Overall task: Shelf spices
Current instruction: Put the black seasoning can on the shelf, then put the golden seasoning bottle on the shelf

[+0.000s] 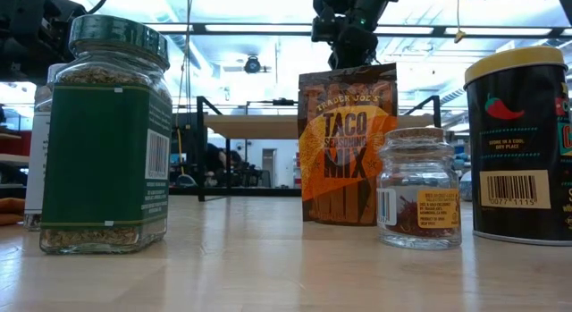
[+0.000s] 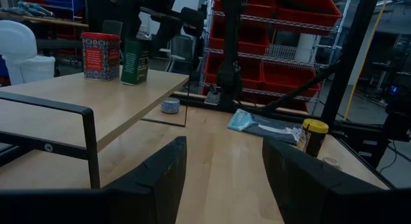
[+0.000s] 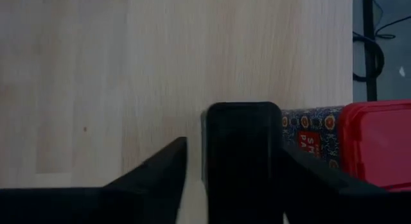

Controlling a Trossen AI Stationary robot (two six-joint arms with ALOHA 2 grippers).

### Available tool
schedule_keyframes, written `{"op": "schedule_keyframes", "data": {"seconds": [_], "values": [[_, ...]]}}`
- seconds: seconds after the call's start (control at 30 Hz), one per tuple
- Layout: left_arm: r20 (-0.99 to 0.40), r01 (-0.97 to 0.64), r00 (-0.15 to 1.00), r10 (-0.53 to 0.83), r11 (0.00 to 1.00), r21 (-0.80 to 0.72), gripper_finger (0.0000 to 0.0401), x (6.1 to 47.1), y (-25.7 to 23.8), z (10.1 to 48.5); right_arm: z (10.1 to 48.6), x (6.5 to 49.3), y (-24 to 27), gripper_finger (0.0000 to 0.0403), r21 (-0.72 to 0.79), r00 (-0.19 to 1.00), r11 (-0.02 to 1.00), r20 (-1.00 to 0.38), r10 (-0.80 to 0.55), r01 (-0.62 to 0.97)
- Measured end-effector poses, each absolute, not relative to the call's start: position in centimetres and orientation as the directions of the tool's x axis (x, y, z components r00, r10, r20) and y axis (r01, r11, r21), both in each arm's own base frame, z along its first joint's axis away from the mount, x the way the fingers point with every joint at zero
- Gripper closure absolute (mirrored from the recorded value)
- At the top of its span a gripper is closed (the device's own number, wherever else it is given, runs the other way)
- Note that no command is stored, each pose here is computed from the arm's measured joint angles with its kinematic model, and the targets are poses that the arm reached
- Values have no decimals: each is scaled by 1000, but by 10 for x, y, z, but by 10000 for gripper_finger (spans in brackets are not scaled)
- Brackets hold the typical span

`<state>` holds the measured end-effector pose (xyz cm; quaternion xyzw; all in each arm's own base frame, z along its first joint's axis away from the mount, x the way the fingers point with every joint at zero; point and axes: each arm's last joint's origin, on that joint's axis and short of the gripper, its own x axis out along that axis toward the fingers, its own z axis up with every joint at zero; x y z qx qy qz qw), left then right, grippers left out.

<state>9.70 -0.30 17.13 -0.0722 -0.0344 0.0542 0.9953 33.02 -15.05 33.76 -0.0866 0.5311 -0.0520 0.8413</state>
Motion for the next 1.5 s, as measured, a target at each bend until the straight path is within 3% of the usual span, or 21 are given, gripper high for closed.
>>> {"op": "schedule_keyframes", "data": {"seconds": [0.2, 0.7, 1.17, 1.37, 1.5], "values": [[61, -103, 992, 113, 984, -147, 192, 97, -3, 171, 338, 331, -150, 137, -197, 432, 980, -884, -179, 3], [57, -94, 993, 103, 985, -146, 192, 97, -3, 171, 339, 330, -152, 153, -266, 400, 963, -880, -255, 27], [53, -95, 993, 104, 985, -145, 192, 97, -3, 171, 418, 322, -130, 154, -328, 530, 938, -779, -335, 112], [57, -95, 993, 104, 985, -146, 192, 97, -3, 171, 435, 322, -102, 179, -245, 565, 954, -769, -299, 171], [61, -92, 993, 105, 980, -176, 192, 97, -3, 171, 428, 333, -79, 250, -223, 577, 968, -778, -248, 116]]}}
